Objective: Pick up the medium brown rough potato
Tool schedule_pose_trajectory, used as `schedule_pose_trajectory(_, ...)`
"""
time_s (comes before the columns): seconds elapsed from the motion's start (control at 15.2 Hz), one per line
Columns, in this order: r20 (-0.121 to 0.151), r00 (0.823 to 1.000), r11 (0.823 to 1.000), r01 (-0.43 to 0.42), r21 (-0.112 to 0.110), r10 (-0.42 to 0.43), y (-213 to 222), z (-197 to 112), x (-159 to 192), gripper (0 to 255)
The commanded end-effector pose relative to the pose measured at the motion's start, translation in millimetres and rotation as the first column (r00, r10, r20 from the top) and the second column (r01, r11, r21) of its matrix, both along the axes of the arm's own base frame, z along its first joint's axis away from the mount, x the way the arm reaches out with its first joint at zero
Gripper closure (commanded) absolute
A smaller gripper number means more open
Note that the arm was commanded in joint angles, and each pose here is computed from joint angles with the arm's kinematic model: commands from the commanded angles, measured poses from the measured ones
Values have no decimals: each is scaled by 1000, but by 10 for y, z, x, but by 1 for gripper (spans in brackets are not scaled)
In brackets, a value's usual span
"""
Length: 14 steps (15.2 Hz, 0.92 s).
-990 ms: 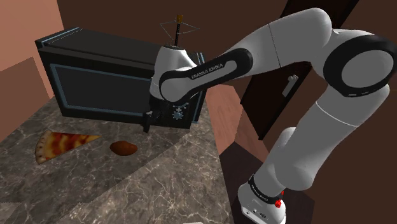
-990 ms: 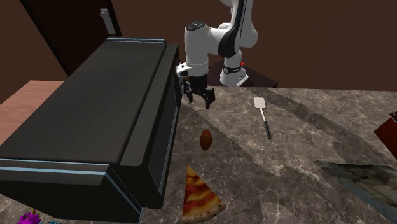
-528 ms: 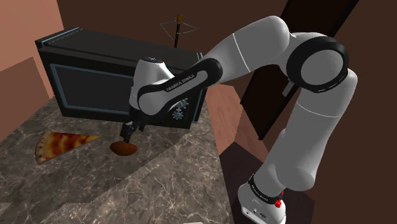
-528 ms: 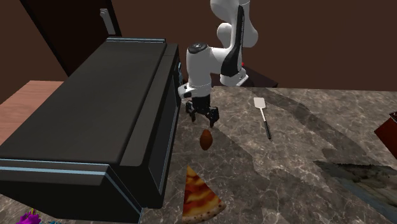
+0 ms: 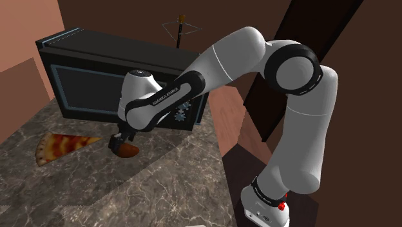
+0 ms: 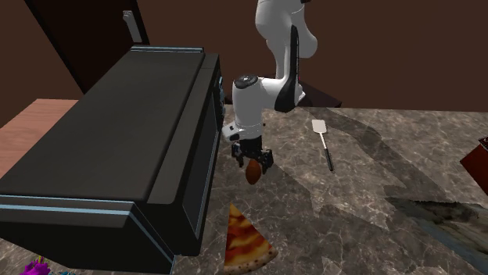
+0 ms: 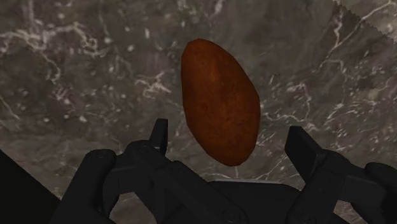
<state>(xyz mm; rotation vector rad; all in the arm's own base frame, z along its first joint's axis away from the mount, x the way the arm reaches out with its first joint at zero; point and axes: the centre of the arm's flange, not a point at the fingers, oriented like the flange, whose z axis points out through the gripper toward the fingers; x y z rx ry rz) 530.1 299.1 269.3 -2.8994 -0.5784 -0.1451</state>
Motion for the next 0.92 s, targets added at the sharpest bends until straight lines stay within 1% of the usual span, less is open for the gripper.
schedule_pose_trajectory(0.0,0,1000,1000,0,0,0,-1,-111,3,0)
schedule_pose_trajectory(0.13,0,1000,1000,0,0,0,-2,-194,2,0)
schedule_pose_trajectory(0.26,0,1000,1000,0,0,0,-1,-194,3,0)
schedule_pose_trajectory(0.33,0,1000,1000,0,0,0,1,-195,-1,255)
schedule_pose_trajectory(0.86,0,1000,1000,0,0,0,-1,-191,4,255)
